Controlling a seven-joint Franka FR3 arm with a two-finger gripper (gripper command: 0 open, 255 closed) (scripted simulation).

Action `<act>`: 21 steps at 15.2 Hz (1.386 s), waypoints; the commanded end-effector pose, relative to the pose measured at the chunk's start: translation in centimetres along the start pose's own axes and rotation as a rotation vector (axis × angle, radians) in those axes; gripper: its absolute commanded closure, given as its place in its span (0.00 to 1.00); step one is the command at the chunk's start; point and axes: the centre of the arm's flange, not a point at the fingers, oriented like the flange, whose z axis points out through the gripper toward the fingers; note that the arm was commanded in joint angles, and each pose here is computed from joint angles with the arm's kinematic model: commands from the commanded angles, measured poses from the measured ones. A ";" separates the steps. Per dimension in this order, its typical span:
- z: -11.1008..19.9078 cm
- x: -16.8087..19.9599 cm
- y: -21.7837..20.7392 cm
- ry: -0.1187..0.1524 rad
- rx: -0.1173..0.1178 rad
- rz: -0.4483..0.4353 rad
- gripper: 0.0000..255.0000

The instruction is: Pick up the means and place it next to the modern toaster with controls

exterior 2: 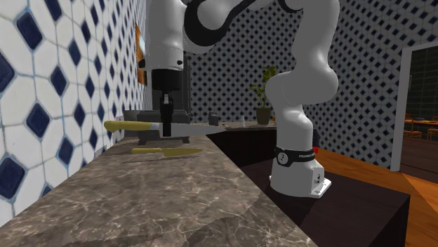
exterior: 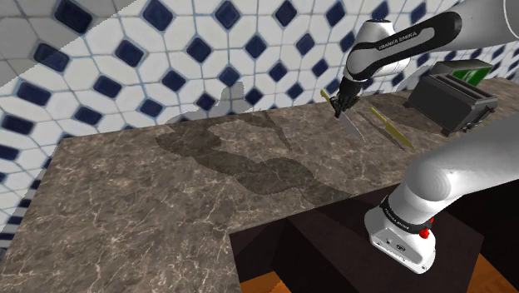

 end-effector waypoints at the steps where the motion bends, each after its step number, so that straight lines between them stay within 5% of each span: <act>1: -0.9 0.0 0.0 -0.001 0.000 0.000 1.00; 21: -11.5 0.2 0.0 -0.001 0.000 0.000 1.00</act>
